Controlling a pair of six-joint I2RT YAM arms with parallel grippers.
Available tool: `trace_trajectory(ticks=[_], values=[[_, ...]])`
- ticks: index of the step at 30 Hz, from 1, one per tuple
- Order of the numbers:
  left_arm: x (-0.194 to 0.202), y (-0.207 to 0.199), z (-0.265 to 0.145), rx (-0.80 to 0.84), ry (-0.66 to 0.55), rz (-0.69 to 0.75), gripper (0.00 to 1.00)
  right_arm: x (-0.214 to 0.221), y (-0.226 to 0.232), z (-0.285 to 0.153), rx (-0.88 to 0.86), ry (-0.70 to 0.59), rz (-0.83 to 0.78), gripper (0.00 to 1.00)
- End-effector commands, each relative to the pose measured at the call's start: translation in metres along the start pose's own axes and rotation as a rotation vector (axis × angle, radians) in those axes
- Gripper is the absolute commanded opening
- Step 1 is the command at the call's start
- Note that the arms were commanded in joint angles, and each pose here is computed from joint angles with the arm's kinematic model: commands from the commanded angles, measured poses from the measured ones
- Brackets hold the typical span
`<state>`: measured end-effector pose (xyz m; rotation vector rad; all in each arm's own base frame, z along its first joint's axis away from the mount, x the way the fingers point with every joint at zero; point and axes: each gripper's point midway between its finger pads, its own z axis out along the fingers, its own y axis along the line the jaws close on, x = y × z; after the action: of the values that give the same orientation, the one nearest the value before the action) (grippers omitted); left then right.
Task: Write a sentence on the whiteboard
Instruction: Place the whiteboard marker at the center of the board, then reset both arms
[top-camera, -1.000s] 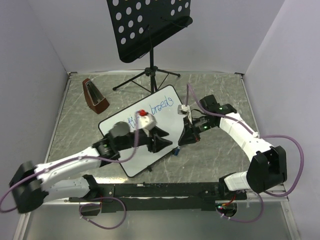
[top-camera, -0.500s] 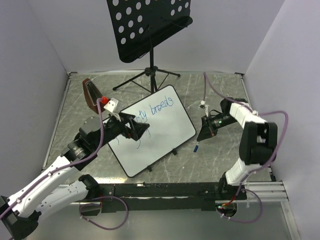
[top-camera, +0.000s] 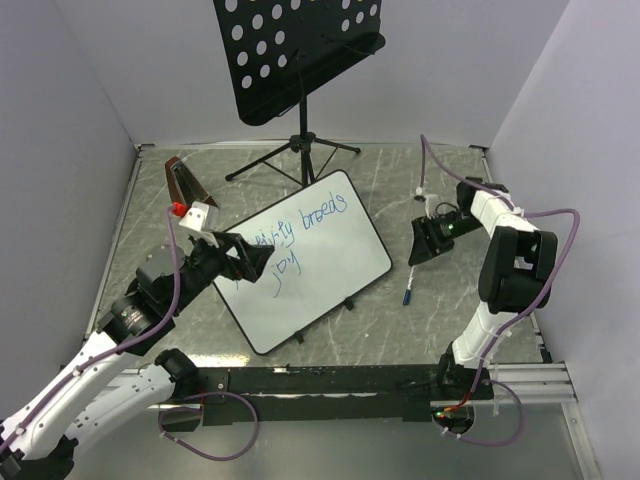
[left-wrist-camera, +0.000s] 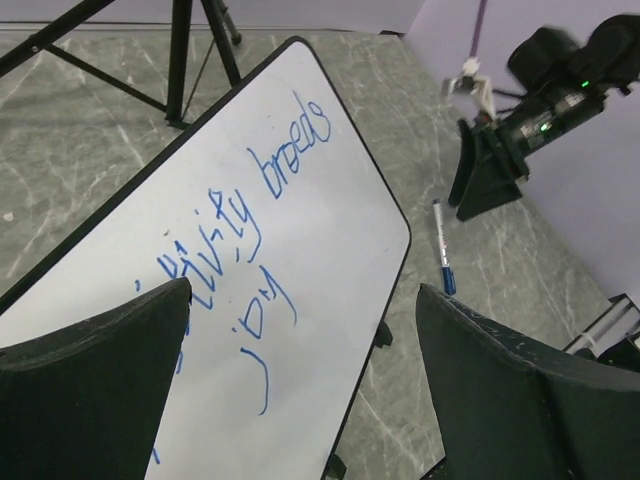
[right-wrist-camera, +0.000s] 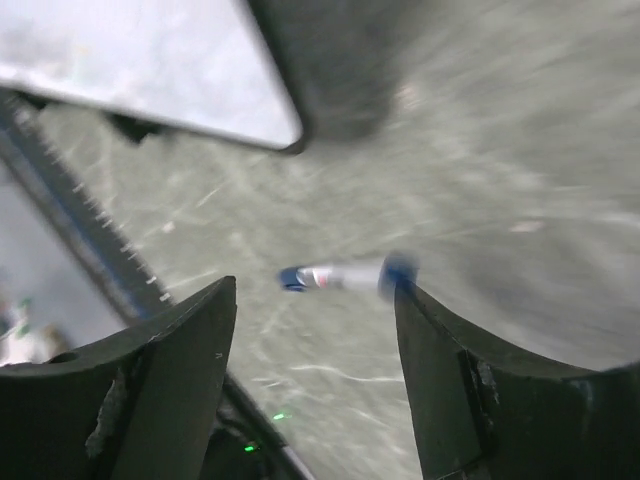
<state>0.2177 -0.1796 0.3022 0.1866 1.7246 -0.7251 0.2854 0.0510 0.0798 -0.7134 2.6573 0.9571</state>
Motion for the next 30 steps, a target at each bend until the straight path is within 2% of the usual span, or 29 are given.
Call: trace_trajectory(ticks=[1,5,7,8,9,10,11,13,18,20,24,30], values=[[-0.014,0.008,-0.005,-0.056,-0.025,0.001,0.97,-0.046,-0.019,-0.053,0.274,-0.117,-0.102,0.73],[-0.020,0.029,-0.002,-0.134,-0.040,0.013,0.96,-0.077,-0.019,-0.095,0.436,-0.220,-0.185,0.80],[-0.027,0.034,0.000,-0.133,-0.033,0.012,0.97,-0.094,-0.007,-0.119,0.503,-0.315,-0.239,0.84],[-0.037,0.050,-0.002,-0.182,-0.057,0.001,0.97,-0.096,-0.001,-0.124,0.515,-0.347,-0.248,0.88],[-0.043,0.056,-0.004,-0.192,-0.066,-0.005,0.97,-0.101,0.015,-0.139,0.540,-0.417,-0.255,0.99],[-0.053,0.053,-0.006,-0.170,-0.081,-0.008,0.97,-0.112,0.022,-0.150,0.567,-0.492,-0.290,1.00],[-0.064,0.071,-0.012,-0.227,-0.113,-0.019,0.97,-0.109,0.025,-0.148,0.567,-0.525,-0.273,1.00],[-0.078,0.079,-0.017,-0.247,-0.125,-0.028,0.97,-0.121,0.049,-0.178,0.625,-0.707,-0.239,1.00],[-0.103,0.118,-0.028,-0.386,-0.172,-0.061,0.97,-0.118,0.073,-0.223,0.713,-0.908,-0.038,1.00],[-0.111,0.129,-0.032,-0.444,-0.185,-0.058,0.97,-0.119,0.080,-0.236,0.730,-0.945,0.011,1.00],[-0.120,0.130,-0.035,-0.459,-0.212,-0.042,0.97,-0.115,0.091,-0.254,0.779,-0.995,-0.004,1.00],[-0.113,0.135,-0.036,-0.476,-0.206,-0.036,0.97,-0.112,0.091,-0.256,0.800,-1.017,-0.016,1.00]])
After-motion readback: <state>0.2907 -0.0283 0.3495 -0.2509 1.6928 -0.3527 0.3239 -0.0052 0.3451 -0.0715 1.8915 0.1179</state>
